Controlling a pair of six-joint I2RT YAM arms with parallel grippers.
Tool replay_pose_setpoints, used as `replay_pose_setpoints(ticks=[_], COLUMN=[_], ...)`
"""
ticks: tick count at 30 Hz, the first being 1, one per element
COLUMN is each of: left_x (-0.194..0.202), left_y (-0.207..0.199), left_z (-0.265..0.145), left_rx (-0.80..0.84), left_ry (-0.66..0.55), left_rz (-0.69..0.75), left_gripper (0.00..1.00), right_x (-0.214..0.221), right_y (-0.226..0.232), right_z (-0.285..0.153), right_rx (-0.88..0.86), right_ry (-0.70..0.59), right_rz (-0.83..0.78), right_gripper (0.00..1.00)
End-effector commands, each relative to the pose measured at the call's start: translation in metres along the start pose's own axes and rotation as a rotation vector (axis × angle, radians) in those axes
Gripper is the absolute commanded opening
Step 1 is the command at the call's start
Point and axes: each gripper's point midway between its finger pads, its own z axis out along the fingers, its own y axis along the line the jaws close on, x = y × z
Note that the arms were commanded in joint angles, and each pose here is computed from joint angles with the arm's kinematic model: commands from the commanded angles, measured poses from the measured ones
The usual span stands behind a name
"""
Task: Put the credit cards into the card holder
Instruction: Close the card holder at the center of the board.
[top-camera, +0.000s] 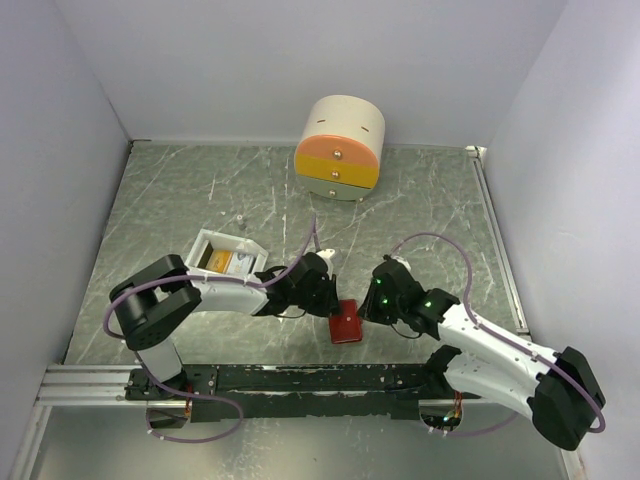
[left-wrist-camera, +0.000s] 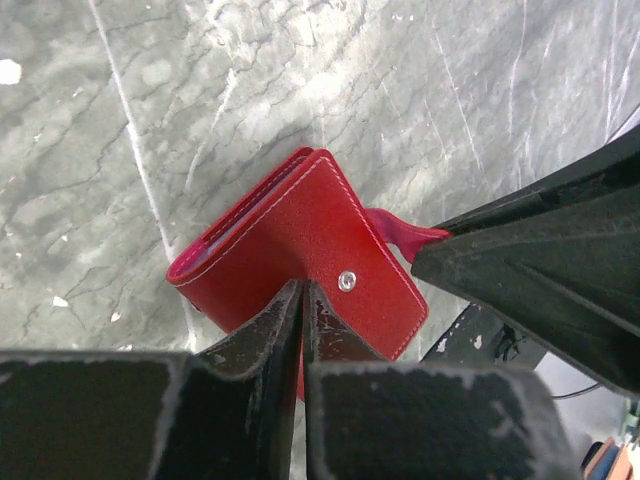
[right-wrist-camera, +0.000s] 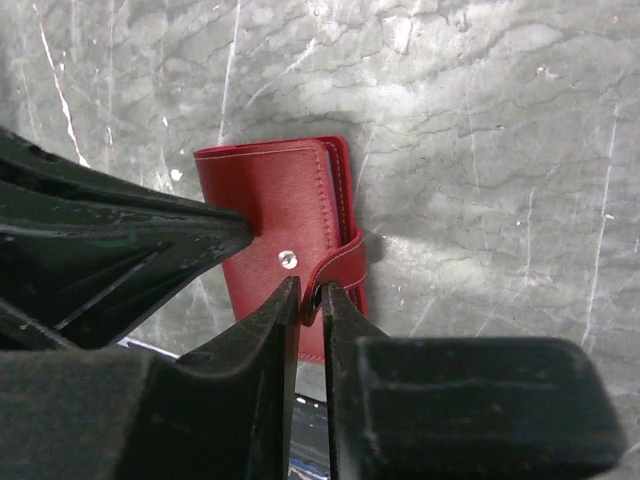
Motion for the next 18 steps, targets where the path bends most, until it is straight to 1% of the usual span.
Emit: replay_pose_setpoints(ticks=[1,3,4,9,12,14,15,16,18], left_x=[0.004,0.008,0.010,0.019,0.022,0.021,0.021,0.021,0.022], left_y=[0.006,0.009,0.010,0.021,0.024,0.026,0.026,0.027,0.027], left_z=[0.006,0.007,0.008,0.012,0.012,0.011,0.011,0.011,0.010], left_rx=[-0.063,-0.060,-0.057,-0.098,-0.110,-0.115,-0.117,-0.121,-0.121], left_ry=[0.027,0.025,0.025,0.054,0.060,0.058,0.057,0.055,0.054], left_rz=[0.057,0.044,0.035,0.039,0.043,0.045,0.045,0.044,0.044], left_gripper=[0.15,0.16,0.17,0.18,0.17,0.17,0.18,0.18,0.17], right_x=[-0.006,-0.009,-0.010,-0.015,-0.017,-0.018,-0.018,-0.017,-0.017], right_y=[0.011,0.014,0.016,0.015,0.010,-0.001,-0.006,-0.011,-0.016], right_z=[-0.009,-0.014,-0.015,-0.019,-0.022,-0.022,-0.022,-0.020,-0.017], right_rx=[-0.024,-0.037,-0.045,-0.032,-0.014,0.027,0.046,0.058,0.072], right_ry=[0.006,-0.005,-0.011,-0.022,-0.045,-0.063,-0.069,-0.070,-0.070], right_rz=[-0.048,-0.055,-0.055,-0.042,-0.007,0.033,0.048,0.060,0.073], right_gripper=[0.20,0.27,0.28,0.29,0.29,0.27,0.25,0.20,0.17])
